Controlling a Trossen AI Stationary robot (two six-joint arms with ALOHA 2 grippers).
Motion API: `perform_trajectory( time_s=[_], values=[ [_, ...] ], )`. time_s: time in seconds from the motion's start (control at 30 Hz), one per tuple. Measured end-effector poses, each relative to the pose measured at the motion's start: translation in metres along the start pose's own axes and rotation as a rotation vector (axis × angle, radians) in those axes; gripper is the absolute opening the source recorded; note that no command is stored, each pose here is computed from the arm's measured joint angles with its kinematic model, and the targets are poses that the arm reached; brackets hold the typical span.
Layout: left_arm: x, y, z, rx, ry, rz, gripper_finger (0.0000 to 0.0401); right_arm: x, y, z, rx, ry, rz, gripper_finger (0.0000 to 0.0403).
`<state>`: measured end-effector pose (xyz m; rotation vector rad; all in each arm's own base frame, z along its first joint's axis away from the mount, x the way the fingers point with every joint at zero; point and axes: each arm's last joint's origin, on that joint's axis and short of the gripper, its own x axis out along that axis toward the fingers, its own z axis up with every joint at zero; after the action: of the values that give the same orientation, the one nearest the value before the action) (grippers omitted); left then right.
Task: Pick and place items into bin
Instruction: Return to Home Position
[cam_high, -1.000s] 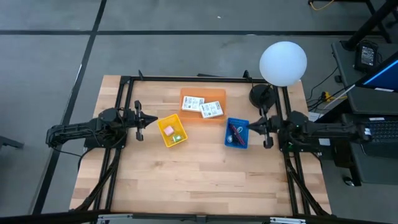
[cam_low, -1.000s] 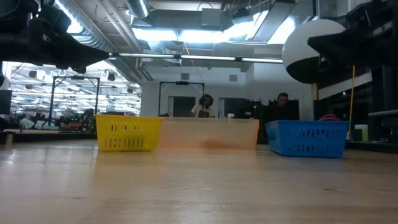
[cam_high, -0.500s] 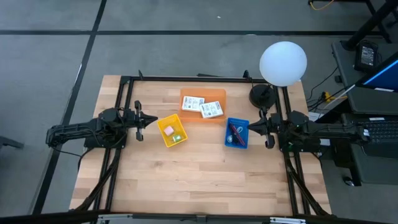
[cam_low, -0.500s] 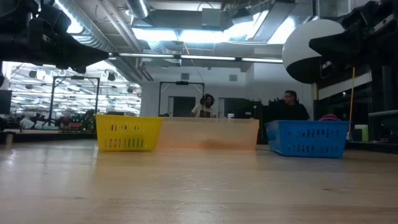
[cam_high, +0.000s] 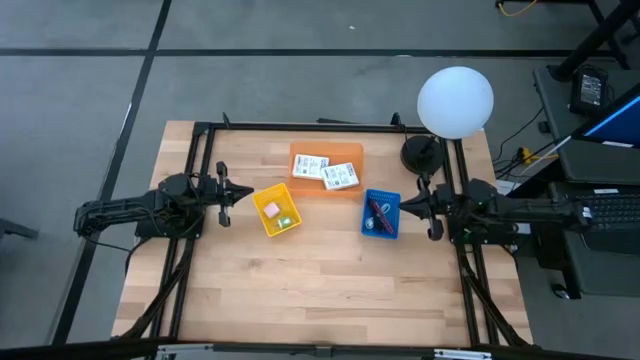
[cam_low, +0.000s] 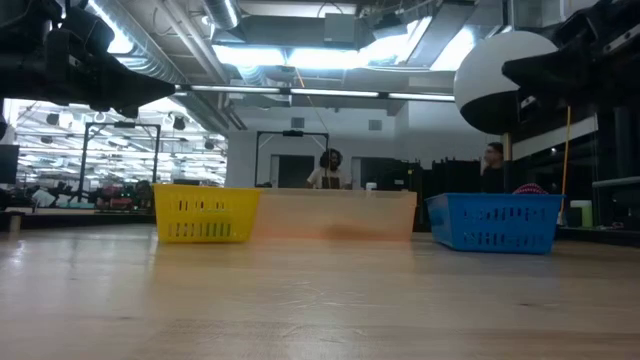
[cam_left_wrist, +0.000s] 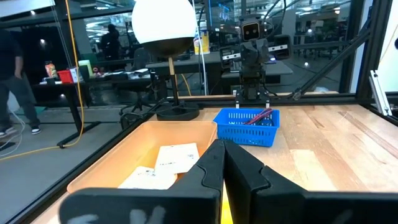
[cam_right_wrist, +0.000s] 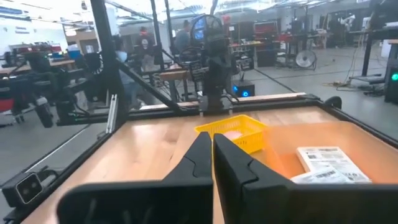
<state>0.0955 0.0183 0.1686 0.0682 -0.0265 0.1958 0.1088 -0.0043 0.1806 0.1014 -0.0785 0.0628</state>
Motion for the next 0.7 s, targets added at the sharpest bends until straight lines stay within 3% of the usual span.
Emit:
perform_trajectory(
  time_s=[0.7],
  values=[
    [0.000, 0.000, 0.000, 0.000, 0.000, 0.000, 0.0004, -0.013, 0.003, -0.008, 0.026, 0.067, 0.019, 0.0000]
  ],
)
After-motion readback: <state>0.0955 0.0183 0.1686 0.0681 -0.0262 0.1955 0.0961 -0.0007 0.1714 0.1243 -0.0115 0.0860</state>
